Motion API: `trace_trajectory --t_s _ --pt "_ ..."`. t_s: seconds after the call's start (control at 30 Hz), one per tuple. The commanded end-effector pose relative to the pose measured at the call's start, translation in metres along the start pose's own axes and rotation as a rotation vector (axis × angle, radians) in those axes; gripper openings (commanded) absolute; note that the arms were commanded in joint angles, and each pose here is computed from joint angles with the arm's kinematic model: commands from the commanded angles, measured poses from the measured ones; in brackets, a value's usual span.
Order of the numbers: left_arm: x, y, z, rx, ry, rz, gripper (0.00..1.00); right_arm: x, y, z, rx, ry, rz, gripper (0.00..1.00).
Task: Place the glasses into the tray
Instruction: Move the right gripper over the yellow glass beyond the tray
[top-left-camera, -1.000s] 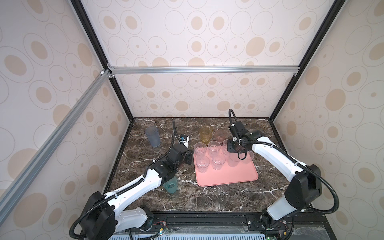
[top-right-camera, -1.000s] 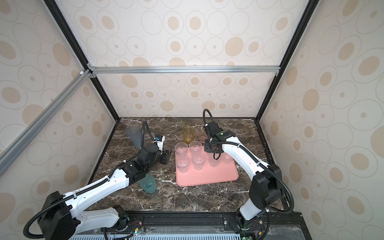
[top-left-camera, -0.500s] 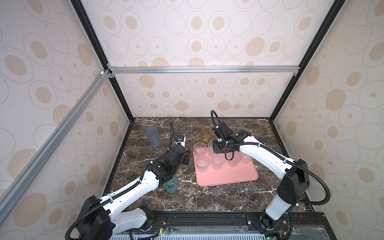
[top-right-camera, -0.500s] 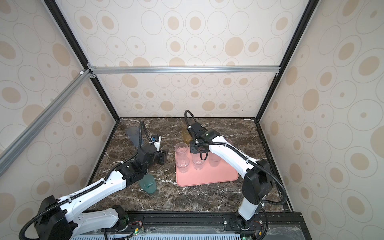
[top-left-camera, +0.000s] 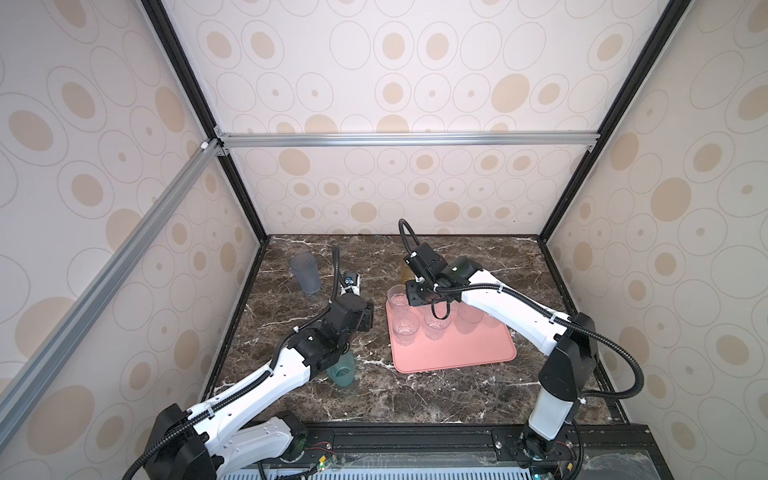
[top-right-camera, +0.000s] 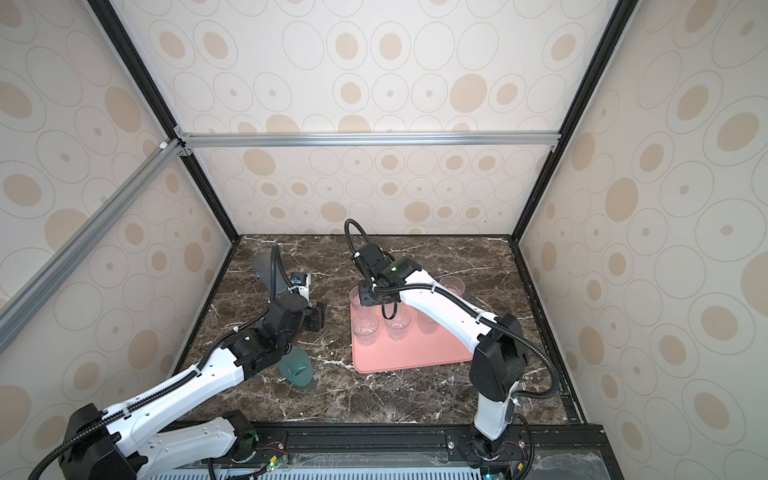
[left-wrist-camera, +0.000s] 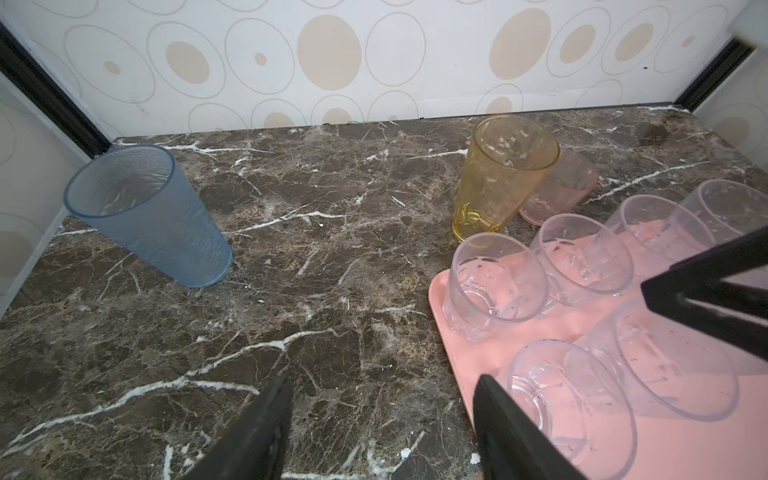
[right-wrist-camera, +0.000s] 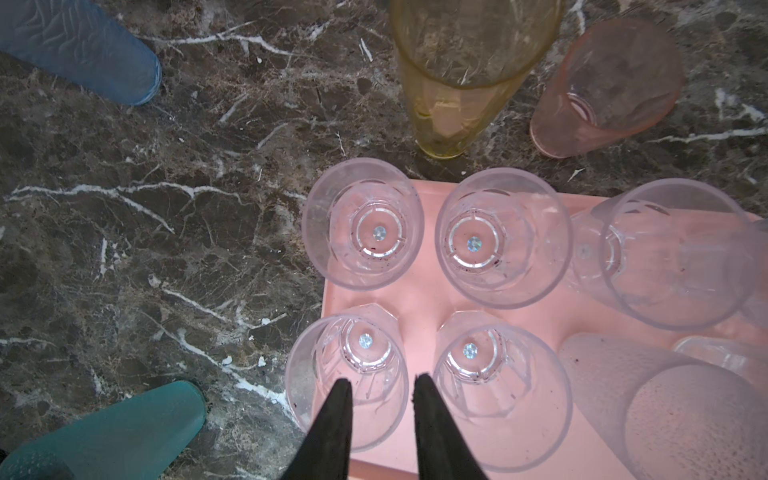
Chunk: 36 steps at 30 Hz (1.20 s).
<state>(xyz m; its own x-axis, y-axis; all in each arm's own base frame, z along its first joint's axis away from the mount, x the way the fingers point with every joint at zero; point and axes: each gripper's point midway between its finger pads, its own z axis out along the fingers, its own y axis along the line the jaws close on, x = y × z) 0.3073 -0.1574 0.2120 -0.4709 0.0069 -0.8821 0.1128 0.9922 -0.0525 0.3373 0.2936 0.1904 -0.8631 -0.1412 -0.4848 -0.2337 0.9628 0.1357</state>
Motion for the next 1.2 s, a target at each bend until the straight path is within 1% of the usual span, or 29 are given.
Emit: trace_trajectory --t_s 0.0,0.1,0.2,0.33,0.4,0.57,0.7,0.8,0.97,1.07,1.17 --pt "-0.002 0.011 -0.007 -0.039 0.002 -0.036 0.70 0.003 0.000 -0.007 -0.002 0.012 -0.016 0.29" --pt "0.005 0.013 -0.009 -0.039 0.017 -0.045 0.70 0.006 0.003 -0.007 -0.016 0.026 -0.028 0.30" --pt "0.009 0.018 -0.013 -0.048 0.032 -0.061 0.71 0.007 -0.001 -0.008 0.004 0.025 -0.041 0.30" --pt "0.013 0.021 -0.019 -0.047 0.050 -0.067 0.72 -0.005 -0.015 -0.014 0.069 -0.028 -0.068 0.32" --pt "0.014 0.021 -0.021 -0.034 0.053 -0.076 0.73 -0.016 -0.028 -0.018 0.088 -0.054 -0.063 0.33" --pt "0.019 0.010 -0.020 0.035 0.051 -0.114 0.73 -0.047 -0.077 -0.016 0.120 -0.060 0.017 0.35" --pt "0.016 -0.005 -0.016 0.104 0.037 -0.141 0.73 -0.069 -0.123 0.001 0.167 -0.044 0.109 0.36" --pt "0.014 -0.021 -0.014 0.154 0.034 -0.137 0.74 -0.078 -0.145 0.016 0.184 -0.007 0.156 0.36" --pt "0.014 -0.038 -0.010 0.187 0.027 -0.116 0.74 -0.086 -0.159 0.031 0.193 0.012 0.192 0.38" --pt "0.016 -0.045 -0.009 0.193 0.030 -0.100 0.74 -0.086 -0.160 0.033 0.189 0.003 0.204 0.39" --pt "0.020 -0.043 -0.010 0.169 0.035 -0.084 0.74 -0.083 -0.152 0.028 0.154 0.009 0.211 0.39"
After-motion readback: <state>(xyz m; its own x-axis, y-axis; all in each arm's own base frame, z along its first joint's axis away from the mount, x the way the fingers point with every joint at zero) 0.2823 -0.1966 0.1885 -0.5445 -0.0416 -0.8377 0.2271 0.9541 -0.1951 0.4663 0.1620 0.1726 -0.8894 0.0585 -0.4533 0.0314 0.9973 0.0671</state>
